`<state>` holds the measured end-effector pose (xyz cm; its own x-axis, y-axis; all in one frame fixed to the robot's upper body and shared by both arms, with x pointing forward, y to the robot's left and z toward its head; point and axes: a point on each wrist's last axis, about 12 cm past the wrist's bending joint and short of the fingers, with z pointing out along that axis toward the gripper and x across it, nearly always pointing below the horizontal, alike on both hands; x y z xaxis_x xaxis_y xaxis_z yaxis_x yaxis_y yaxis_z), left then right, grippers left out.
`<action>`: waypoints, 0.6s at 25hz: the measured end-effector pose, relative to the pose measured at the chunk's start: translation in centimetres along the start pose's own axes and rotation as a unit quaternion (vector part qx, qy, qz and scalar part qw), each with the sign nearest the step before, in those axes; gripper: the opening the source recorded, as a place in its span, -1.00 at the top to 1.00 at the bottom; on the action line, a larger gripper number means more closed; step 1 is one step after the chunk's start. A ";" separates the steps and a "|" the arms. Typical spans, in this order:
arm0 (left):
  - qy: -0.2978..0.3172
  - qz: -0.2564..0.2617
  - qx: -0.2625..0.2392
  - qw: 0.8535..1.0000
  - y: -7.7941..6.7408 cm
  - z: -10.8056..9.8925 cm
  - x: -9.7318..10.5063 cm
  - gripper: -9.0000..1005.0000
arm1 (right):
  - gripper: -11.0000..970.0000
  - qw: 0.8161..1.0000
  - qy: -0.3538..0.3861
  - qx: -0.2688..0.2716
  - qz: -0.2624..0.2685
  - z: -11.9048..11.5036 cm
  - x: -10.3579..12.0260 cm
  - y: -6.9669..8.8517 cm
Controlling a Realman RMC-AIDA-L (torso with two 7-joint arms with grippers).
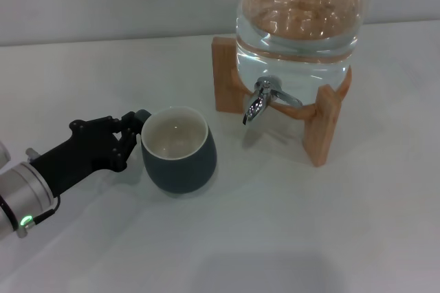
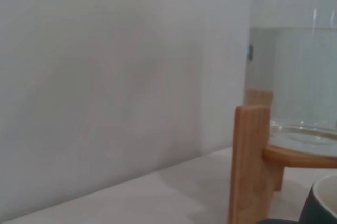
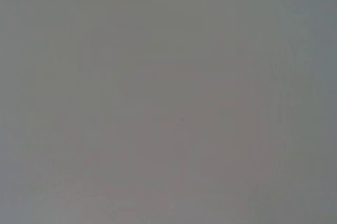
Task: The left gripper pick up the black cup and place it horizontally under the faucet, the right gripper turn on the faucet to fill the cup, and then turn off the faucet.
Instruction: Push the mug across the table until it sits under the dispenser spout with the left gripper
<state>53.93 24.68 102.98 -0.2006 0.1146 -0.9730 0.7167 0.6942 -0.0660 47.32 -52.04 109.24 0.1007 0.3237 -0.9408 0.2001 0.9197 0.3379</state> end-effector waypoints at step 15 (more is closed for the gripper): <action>0.028 0.002 -0.008 1.000 0.2 1.2 0.2 0.77 | -0.74 1.000 0.000 0.001 -0.001 0.1 0.0 0.0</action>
<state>54.88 24.00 102.49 -0.2353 0.1558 -0.9593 0.7073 0.7044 -0.0591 47.39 -52.01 109.22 0.0994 0.3220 -0.9415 0.2017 0.9200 0.3359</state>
